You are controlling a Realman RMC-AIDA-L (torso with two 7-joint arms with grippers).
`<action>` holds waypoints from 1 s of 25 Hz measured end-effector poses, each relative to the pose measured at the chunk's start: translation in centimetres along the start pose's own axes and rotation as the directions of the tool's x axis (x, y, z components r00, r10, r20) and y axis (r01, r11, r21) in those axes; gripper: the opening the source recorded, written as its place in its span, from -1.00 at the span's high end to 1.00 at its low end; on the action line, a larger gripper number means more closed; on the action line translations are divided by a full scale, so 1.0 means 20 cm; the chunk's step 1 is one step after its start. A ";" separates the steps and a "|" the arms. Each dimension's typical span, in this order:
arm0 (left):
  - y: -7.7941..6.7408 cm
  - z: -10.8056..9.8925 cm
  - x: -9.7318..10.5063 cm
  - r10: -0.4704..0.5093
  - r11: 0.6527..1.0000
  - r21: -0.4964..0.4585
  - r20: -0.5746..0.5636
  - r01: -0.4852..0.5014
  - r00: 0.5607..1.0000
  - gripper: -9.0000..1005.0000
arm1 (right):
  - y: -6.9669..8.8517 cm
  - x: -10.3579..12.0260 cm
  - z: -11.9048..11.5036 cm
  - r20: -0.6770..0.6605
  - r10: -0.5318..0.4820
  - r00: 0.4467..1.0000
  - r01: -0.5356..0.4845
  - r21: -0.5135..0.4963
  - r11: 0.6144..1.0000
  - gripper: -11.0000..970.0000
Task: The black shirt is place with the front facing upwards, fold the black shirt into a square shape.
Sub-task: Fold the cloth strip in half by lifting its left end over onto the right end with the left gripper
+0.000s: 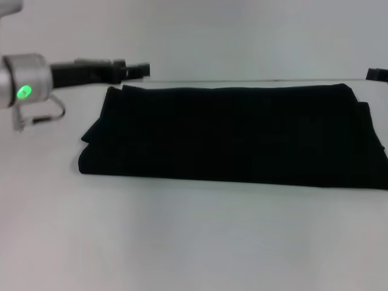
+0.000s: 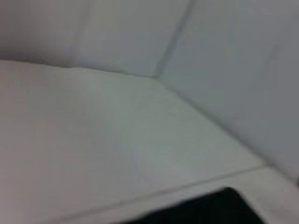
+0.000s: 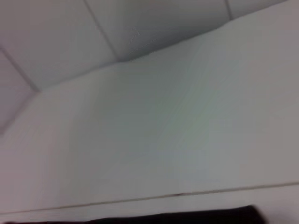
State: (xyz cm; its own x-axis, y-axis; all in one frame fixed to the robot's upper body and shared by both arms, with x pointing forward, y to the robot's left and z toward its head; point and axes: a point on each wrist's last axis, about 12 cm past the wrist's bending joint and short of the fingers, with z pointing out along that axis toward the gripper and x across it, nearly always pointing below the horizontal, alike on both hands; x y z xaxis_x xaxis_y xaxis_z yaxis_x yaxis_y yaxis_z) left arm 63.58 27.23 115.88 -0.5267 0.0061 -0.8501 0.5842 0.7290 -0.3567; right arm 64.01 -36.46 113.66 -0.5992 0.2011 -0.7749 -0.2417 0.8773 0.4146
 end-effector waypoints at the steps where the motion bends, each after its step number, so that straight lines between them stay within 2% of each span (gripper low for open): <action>1: -0.01 -0.04 0.02 -0.017 0.999 0.039 -0.004 0.018 1.000 -0.35 | 0.00 0.01 -0.04 0.002 0.019 1.000 -0.018 -0.043 0.999 -0.46; 3: -0.01 -0.12 0.07 -0.098 0.988 0.120 -0.024 0.100 0.995 -0.38 | -0.01 0.03 -0.11 0.000 0.057 0.998 -0.057 -0.127 0.990 -0.46; 5: 0.01 -0.18 0.13 -0.174 0.972 0.153 -0.053 0.180 0.983 -0.40 | -0.01 0.06 -0.18 -0.014 0.090 0.996 -0.091 -0.198 0.976 -0.46; 9: 0.04 -0.24 0.25 -0.276 0.945 0.155 -0.095 0.288 0.956 -0.41 | 0.00 0.12 -0.23 -0.065 0.096 0.993 -0.110 -0.264 0.958 -0.49; 14: 0.08 -0.28 0.36 -0.354 0.921 0.124 -0.127 0.369 0.927 -0.52 | 0.02 0.15 -0.24 -0.092 0.091 0.992 -0.114 -0.295 0.949 -0.63; 19: 0.09 -0.31 0.40 -0.370 0.917 0.105 -0.128 0.384 0.920 -0.65 | 0.00 0.13 -0.25 -0.101 0.096 0.990 -0.121 -0.280 0.952 -0.77; 23: 0.10 -0.32 0.42 -0.386 0.913 0.078 -0.144 0.400 0.911 -0.79 | -0.01 0.13 -0.26 -0.118 0.097 0.988 -0.125 -0.258 0.958 -0.78; 25: 0.11 -0.32 0.44 -0.413 0.903 0.057 -0.161 0.426 0.897 -0.78 | -0.01 0.12 -0.25 -0.122 0.093 0.988 -0.121 -0.252 0.960 -0.79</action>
State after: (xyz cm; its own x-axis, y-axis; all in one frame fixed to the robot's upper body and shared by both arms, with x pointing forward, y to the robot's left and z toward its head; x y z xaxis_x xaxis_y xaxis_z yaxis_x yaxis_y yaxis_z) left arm 56.21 33.29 110.18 -0.8128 -0.1849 -0.5524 0.3385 0.6219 -0.7062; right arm 58.73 -38.42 114.07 -0.7074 0.2276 -0.6692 -0.3513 0.7083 0.6123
